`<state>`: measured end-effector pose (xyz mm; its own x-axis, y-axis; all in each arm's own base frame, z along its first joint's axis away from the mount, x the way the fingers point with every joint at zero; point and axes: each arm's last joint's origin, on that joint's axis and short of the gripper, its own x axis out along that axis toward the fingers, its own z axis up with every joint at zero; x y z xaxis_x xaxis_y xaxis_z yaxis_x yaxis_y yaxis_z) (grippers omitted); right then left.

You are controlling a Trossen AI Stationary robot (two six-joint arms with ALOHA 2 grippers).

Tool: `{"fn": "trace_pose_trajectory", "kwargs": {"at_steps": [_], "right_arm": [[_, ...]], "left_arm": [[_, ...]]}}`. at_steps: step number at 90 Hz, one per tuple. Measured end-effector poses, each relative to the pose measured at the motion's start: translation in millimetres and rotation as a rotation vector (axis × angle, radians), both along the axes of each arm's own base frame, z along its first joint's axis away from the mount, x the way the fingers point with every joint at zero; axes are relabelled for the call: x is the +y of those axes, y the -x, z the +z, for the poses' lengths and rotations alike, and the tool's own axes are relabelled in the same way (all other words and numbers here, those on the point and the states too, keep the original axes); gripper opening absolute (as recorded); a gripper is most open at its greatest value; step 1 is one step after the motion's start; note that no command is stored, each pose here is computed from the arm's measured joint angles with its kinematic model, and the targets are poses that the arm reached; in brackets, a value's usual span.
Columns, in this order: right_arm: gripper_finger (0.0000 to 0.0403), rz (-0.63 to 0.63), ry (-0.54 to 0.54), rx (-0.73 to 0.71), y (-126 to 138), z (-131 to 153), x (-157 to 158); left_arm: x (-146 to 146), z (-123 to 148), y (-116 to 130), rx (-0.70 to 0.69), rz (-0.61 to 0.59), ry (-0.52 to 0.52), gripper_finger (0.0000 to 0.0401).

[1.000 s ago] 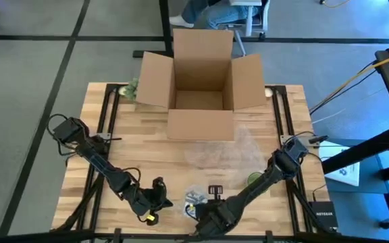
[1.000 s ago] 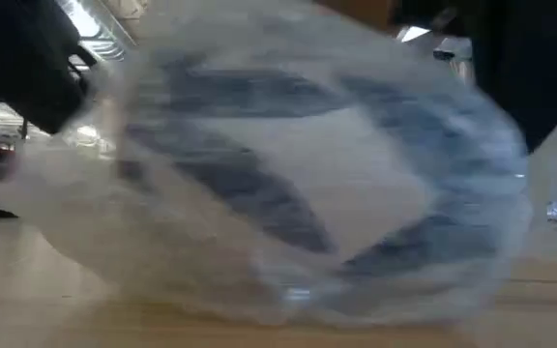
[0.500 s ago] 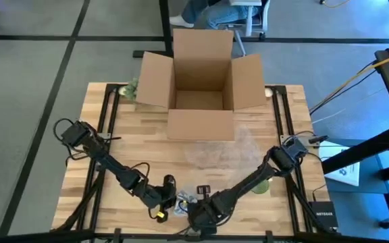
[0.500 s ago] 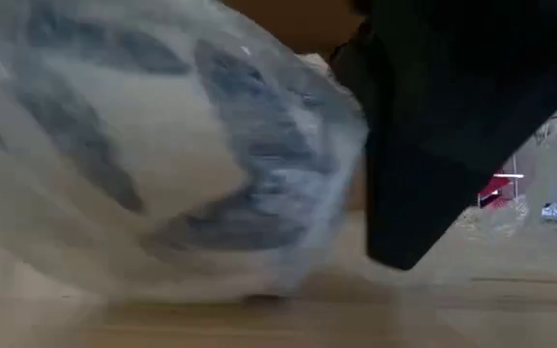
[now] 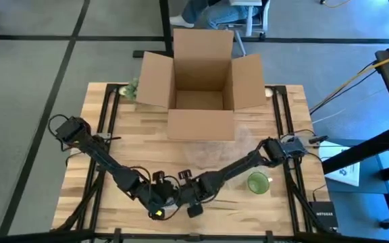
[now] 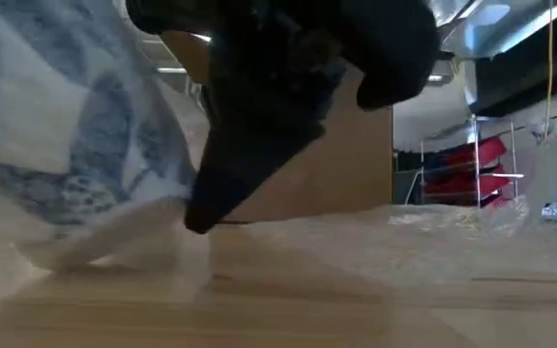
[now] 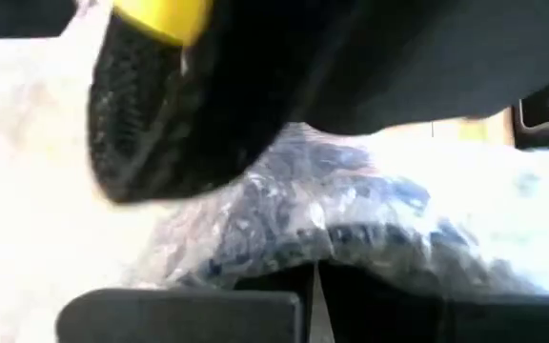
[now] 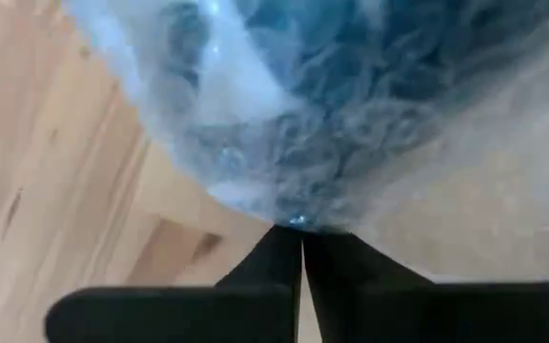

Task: Wrap mug
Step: Wrap the white mug with bubble wrap

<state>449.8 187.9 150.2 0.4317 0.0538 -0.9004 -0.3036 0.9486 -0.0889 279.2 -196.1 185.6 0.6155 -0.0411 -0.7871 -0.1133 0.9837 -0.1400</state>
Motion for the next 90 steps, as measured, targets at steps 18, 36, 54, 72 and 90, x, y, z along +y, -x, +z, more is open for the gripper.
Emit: {"fn": "trace_pose_trajectory", "kwargs": {"at_steps": [18,36,54,72,90], "right_arm": [[0.0,0.009,0.066,0.114,17,23,-15],[0.0,0.031,-0.024,0.052,25,39,10],[0.0,0.035,-0.049,-0.167,26,19,43],[0.0,-0.079,-0.049,-0.182,33,-19,29],[0.0,-0.106,-0.057,-0.184,37,-29,28]], "left_arm": [[8,1,-5,-0.001,0.025,0.003,0.0],[6,3,-8,-0.036,0.011,0.02,0.0],[2,7,-12,-0.099,-0.02,0.041,0.0],[3,10,-17,-0.146,-0.053,0.026,0.0],[11,14,-20,-0.144,-0.046,0.017,0.0]]}}
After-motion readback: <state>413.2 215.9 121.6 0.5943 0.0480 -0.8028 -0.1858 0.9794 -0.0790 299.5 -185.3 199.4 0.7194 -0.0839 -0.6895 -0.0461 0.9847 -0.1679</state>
